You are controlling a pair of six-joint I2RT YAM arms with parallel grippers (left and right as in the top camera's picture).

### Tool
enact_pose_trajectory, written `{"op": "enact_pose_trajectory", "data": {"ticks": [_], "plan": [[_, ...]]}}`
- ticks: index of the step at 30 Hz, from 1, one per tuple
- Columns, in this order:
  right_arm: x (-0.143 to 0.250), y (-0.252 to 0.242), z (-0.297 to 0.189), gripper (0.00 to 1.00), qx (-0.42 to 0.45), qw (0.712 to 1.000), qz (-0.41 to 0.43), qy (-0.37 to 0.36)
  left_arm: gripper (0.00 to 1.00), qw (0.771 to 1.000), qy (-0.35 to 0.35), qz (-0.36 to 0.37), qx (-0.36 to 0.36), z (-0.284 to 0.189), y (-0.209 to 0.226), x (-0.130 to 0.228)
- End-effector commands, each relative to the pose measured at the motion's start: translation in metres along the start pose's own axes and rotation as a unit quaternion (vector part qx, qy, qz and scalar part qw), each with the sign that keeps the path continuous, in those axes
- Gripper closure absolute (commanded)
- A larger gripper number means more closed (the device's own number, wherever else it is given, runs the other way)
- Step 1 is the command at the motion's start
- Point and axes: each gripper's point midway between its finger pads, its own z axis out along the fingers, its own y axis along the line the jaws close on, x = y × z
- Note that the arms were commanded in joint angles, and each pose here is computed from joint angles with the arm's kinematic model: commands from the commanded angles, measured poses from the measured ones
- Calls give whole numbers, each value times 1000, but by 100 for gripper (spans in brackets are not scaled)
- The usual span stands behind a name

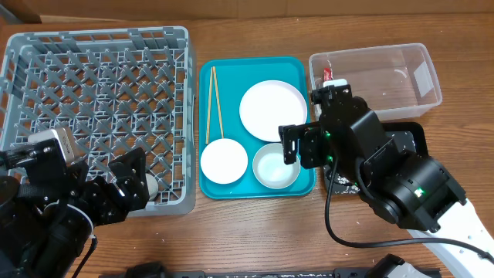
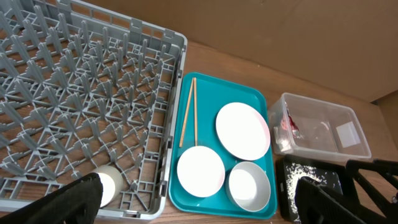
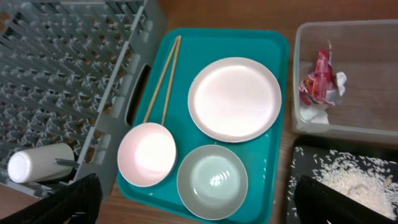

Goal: Sort waste into correct bins and load items into the dishwasher

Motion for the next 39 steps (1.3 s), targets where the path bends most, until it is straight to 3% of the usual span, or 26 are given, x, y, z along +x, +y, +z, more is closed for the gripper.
{"op": "enact_pose_trajectory", "data": {"ticks": [1,7,16,25,39], "plan": [[-13,-16,-23,0,32,998,5,-45,0,1000,-4,13,-1,-1,0,-2],[-29,-51,-90,0,66,985,-71,-141,0,1000,-4,13,-1,-1,0,-2],[0,-139,-137,0,156,961,41,-223,0,1000,-4,13,-1,-1,0,-2],[55,-185,-82,0,190,930,56,-309,0,1000,-4,13,-1,-1,0,-2],[103,-225,-13,0,205,884,60,-415,0,1000,-4,13,-1,-1,0,-2]]}}
